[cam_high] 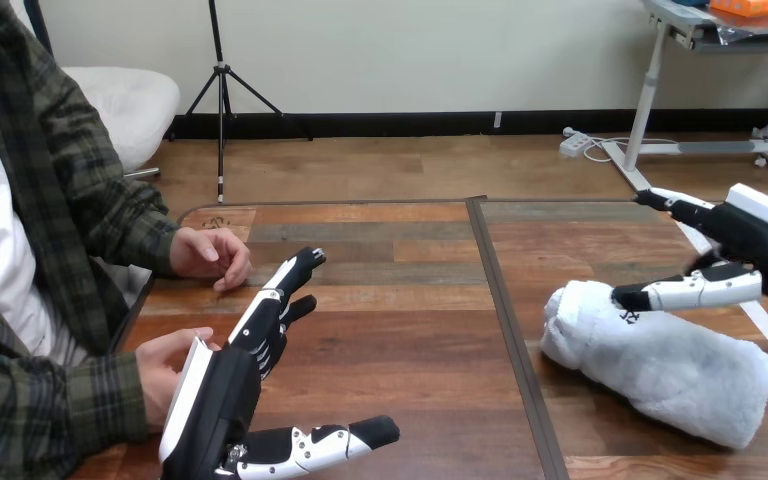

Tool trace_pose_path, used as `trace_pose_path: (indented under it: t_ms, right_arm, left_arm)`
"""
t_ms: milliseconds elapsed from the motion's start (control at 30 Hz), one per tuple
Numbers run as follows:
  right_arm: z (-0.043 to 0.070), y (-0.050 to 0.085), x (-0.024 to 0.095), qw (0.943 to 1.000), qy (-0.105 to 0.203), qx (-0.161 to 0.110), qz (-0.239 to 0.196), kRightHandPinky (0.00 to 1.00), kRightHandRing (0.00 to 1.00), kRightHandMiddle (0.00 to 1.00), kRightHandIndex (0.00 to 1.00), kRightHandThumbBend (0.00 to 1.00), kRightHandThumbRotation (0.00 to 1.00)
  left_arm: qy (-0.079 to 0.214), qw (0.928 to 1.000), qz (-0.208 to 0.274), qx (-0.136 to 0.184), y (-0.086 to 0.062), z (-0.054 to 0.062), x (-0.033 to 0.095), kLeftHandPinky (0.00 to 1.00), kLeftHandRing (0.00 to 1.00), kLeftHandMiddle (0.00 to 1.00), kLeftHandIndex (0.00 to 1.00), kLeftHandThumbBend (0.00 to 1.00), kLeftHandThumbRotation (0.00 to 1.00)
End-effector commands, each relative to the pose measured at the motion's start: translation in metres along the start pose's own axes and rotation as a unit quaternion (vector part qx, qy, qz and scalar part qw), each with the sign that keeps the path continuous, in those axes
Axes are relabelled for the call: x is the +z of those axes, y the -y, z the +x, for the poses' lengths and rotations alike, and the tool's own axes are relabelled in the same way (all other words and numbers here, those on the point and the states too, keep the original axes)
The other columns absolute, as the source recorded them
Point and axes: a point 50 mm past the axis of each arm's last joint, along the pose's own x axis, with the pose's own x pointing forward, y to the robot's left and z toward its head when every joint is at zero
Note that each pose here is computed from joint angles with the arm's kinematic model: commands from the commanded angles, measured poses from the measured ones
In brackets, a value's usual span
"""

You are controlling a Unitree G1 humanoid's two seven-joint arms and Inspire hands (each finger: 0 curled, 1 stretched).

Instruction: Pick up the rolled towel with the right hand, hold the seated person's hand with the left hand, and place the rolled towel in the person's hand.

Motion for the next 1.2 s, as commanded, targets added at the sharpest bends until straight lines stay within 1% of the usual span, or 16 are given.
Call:
trace_pose_path:
  t_ms: [0,67,167,233,467,633,933,967,1000,1033,1067,1167]
  right_arm:
    - [0.007,0.030,0.018,0.9986,0.004,-0.016,-0.050,0.28,1.00,1.00,0.98,1.00,0.57]
    - [0.009,0.032,0.017,0.9980,-0.006,-0.014,-0.061,0.18,1.00,1.00,0.98,1.00,0.58]
    - [0.011,0.034,0.016,0.9976,-0.017,-0.010,-0.066,0.07,1.00,1.00,0.98,1.00,0.57]
    - [0.013,0.036,0.014,0.9973,-0.024,-0.008,-0.069,0.05,1.00,1.00,0.98,1.00,0.57]
    - [0.022,0.037,0.011,0.9950,-0.042,0.011,-0.089,0.01,1.00,1.00,0.99,1.00,0.57]
    - [0.028,0.035,0.009,0.9935,-0.045,0.026,-0.101,0.00,1.00,1.00,1.00,1.00,0.57]
    - [0.040,0.030,0.005,0.9905,-0.047,0.043,-0.121,0.00,1.00,0.99,0.99,1.00,0.53]
    - [0.041,0.029,0.005,0.9903,-0.048,0.045,-0.122,0.17,1.00,0.99,0.99,1.00,0.51]
    - [0.042,0.029,0.004,0.9902,-0.048,0.046,-0.123,0.31,1.00,0.99,0.99,1.00,0.51]
    - [0.043,0.027,0.004,0.9901,-0.047,0.049,-0.123,0.42,1.00,0.99,0.99,1.00,0.50]
    - [0.044,0.027,0.003,0.9900,-0.047,0.050,-0.123,0.59,1.00,0.98,0.99,1.00,0.47]
    - [0.048,0.024,0.003,0.9897,-0.045,0.057,-0.124,0.75,0.99,0.98,0.99,1.00,0.45]
  left_arm:
    - [0.055,0.9985,0.009,-0.002,0.000,0.014,0.014,0.89,0.95,0.95,0.89,1.00,0.21]
    - [0.055,0.9984,0.009,-0.003,0.000,0.013,0.014,0.89,0.95,0.95,0.89,1.00,0.21]
    - [0.056,0.9984,0.009,-0.003,-0.001,0.013,0.014,0.89,0.95,0.95,0.90,1.00,0.22]
    - [0.056,0.9984,0.008,-0.003,-0.001,0.012,0.014,0.89,0.95,0.95,0.90,1.00,0.22]
    - [0.055,0.9984,0.006,-0.002,-0.001,0.011,0.015,0.89,0.95,0.95,0.90,1.00,0.23]
    - [0.057,0.9984,0.006,-0.004,-0.001,0.011,0.015,0.90,0.96,0.95,0.90,1.00,0.23]
    - [0.061,0.9981,0.006,-0.005,-0.001,0.011,0.016,0.90,0.95,0.95,0.89,1.00,0.23]
    - [0.060,0.9981,0.006,-0.005,-0.001,0.011,0.016,0.90,0.95,0.95,0.89,1.00,0.23]
    - [0.060,0.9982,0.006,-0.005,-0.001,0.011,0.016,0.90,0.95,0.95,0.89,1.00,0.23]
    - [0.060,0.9982,0.006,-0.005,-0.001,0.011,0.017,0.90,0.95,0.95,0.89,1.00,0.23]
    - [0.060,0.9982,0.006,-0.005,0.000,0.011,0.017,0.90,0.95,0.95,0.89,1.00,0.23]
    - [0.061,0.9981,0.005,-0.005,0.000,0.011,0.018,0.90,0.95,0.95,0.89,1.00,0.23]
